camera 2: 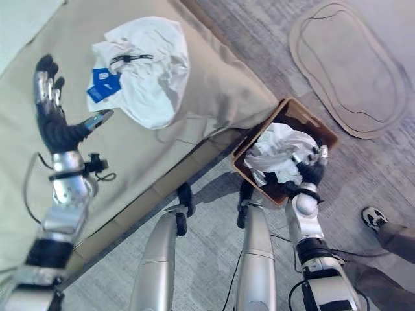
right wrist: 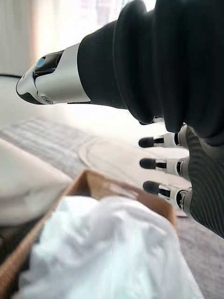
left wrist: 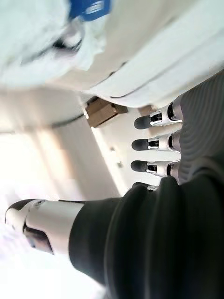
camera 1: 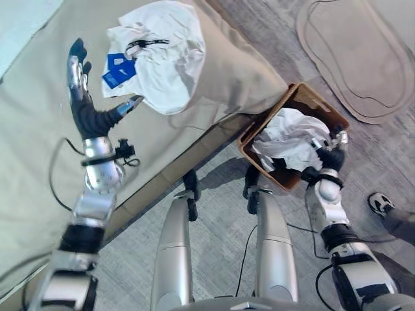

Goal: Pick up clothes into the bucket

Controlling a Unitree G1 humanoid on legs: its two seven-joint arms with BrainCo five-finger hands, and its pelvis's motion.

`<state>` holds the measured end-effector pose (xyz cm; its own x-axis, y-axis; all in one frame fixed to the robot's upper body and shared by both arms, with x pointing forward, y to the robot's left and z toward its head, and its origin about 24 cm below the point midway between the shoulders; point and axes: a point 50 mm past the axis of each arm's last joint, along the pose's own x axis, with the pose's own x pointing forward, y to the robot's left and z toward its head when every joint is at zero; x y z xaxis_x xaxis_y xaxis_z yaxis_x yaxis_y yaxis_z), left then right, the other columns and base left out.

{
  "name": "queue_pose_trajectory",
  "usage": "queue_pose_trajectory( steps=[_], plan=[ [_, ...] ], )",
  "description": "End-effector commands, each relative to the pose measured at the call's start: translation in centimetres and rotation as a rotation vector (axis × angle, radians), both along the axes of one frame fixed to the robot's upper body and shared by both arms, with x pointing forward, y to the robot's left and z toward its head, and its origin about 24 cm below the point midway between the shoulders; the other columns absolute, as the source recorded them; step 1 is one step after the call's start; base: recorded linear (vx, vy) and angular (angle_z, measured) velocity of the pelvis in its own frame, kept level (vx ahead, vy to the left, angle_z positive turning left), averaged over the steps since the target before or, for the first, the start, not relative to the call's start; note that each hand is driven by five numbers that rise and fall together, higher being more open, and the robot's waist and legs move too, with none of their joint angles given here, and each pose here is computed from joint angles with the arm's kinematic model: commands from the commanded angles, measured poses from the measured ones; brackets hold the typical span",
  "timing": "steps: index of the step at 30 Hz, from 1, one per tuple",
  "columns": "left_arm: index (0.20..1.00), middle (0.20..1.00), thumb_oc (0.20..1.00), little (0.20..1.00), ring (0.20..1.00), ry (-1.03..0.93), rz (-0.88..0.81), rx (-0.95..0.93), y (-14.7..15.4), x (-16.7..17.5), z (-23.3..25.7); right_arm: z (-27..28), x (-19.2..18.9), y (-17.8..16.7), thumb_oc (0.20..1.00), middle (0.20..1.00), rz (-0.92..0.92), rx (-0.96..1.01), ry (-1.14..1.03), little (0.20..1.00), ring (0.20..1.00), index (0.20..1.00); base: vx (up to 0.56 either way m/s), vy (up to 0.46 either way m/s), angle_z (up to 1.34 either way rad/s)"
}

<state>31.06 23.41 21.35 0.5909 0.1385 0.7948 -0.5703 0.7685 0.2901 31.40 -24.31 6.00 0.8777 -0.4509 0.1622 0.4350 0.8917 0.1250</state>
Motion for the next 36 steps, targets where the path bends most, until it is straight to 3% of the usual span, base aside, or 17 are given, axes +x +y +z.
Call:
queue_pose_trajectory(
  steps=[1,8,23,29,30,31,36],
  plan=[
    [1.0,1.0,1.0,1.0,1.0,-0.045,0.116,0.153,0.5,0.6,1.9,2.0,-0.2,0.6,1.0,1.0,0.079,-0.052,-0.108,1.0,1.0,1.0,0.07,0.016,-0.18],
    [1.0,1.0,1.0,1.0,1.0,0.029,0.461,0.614,2.3,4.1,5.7,3.6,-2.2,3.1,1.0,1.0,0.329,-0.185,-0.201,1.0,1.0,1.0,-0.01,0.03,-0.11],
    [1.0,1.0,1.0,1.0,1.0,0.361,0.795,0.791,9.1,5.3,6.2,3.8,-5.8,2.9,1.0,1.0,0.443,-0.144,-0.25,1.0,1.0,1.0,0.02,0.049,-0.15],
    [1.0,1.0,1.0,1.0,1.0,0.467,0.795,0.801,9.4,5.9,5.1,3.8,-5.9,2.9,1.0,1.0,0.445,-0.135,-0.252,1.0,1.0,1.0,0.02,0.046,-0.12],
    [0.777,0.777,0.777,0.777,0.777,0.481,0.793,0.816,9.5,5.9,5.0,3.8,-5.9,2.8,1.0,1.0,0.443,-0.135,-0.251,1.0,1.0,1.0,0.02,0.007,-0.05],
    [0.2,0.2,0.2,0.2,0.2,0.482,0.771,0.82,9.2,6.0,4.9,4.0,-6.0,2.8,1.0,1.0,0.446,-0.132,-0.26,1.0,1.0,1.0,0.0,0.0,0.0],
    [0.2,0.2,0.2,0.2,0.2,0.484,0.743,0.831,9.1,5.8,4.0,3.8,-6.1,2.6,1.0,1.0,0.435,-0.13,-0.252,1.0,1.0,1.0,0.0,0.0,0.0]
  ],
)
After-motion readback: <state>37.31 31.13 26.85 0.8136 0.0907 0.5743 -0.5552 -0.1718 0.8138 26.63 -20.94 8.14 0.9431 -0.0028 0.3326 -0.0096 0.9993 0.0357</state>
